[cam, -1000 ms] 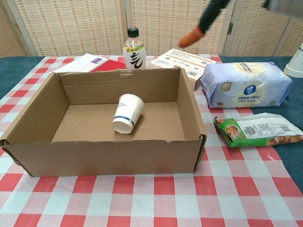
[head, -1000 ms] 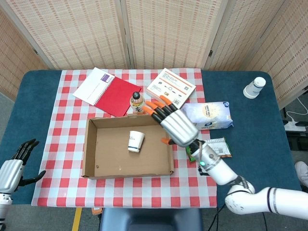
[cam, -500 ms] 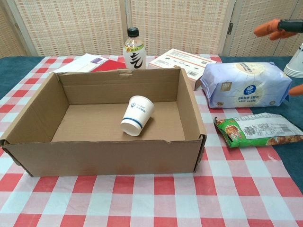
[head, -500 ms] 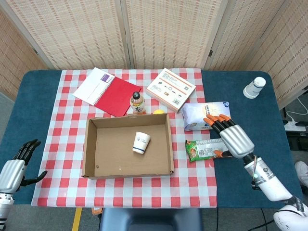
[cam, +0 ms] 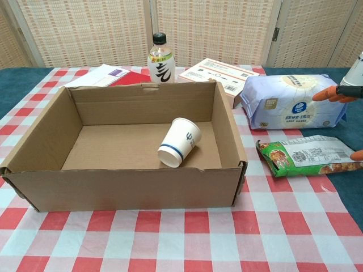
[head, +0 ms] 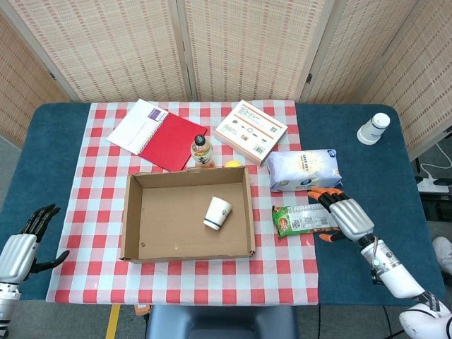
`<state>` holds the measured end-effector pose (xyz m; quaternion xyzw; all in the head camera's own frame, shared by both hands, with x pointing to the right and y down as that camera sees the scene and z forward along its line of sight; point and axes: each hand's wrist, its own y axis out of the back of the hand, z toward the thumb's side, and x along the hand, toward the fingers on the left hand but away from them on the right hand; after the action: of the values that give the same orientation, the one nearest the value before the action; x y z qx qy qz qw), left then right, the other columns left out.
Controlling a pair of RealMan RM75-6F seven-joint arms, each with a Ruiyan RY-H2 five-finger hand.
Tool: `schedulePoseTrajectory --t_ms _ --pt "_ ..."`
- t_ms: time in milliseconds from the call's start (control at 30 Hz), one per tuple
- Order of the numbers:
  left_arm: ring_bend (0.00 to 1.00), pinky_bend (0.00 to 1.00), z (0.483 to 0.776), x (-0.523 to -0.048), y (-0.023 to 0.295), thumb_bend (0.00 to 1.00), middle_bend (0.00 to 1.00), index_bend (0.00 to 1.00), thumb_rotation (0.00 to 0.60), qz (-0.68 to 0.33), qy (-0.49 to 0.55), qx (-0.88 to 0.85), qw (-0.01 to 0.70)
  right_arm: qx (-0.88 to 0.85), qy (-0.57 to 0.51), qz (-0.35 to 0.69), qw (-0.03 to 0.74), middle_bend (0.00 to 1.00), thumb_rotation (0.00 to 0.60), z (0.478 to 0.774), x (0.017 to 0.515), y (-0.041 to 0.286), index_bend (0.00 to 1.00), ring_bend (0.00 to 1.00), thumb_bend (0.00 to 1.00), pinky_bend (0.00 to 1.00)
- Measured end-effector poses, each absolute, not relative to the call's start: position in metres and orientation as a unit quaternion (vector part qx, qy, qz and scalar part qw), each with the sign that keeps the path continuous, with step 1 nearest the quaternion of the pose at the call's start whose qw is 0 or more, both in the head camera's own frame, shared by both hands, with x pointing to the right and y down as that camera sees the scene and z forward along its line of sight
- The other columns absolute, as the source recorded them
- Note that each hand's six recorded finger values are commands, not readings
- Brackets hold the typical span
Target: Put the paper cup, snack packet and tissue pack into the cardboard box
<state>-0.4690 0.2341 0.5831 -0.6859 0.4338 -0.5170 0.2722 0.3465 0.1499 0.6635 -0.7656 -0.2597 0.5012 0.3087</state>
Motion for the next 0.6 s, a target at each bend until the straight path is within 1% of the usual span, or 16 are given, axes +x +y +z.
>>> schedulePoseTrajectory --t_ms 167,600 --pt "0.00 0.23 0.582 -0.469 0.234 0.23 0.03 0.09 0.600 -0.516 0.435 -0.685 0.273 -0.768 -0.240 0.518 0.290 0.10 0.600 0.674 0.341 0.148 0.18 0.06 0.00 0.18" --pt "0.00 0.23 0.580 -0.472 0.232 0.23 0.03 0.09 0.600 -0.515 0.441 -0.684 0.271 -0.769 -0.191 0.544 0.275 0.11 0.600 0.694 0.321 0.146 0.18 0.06 0.00 0.18"
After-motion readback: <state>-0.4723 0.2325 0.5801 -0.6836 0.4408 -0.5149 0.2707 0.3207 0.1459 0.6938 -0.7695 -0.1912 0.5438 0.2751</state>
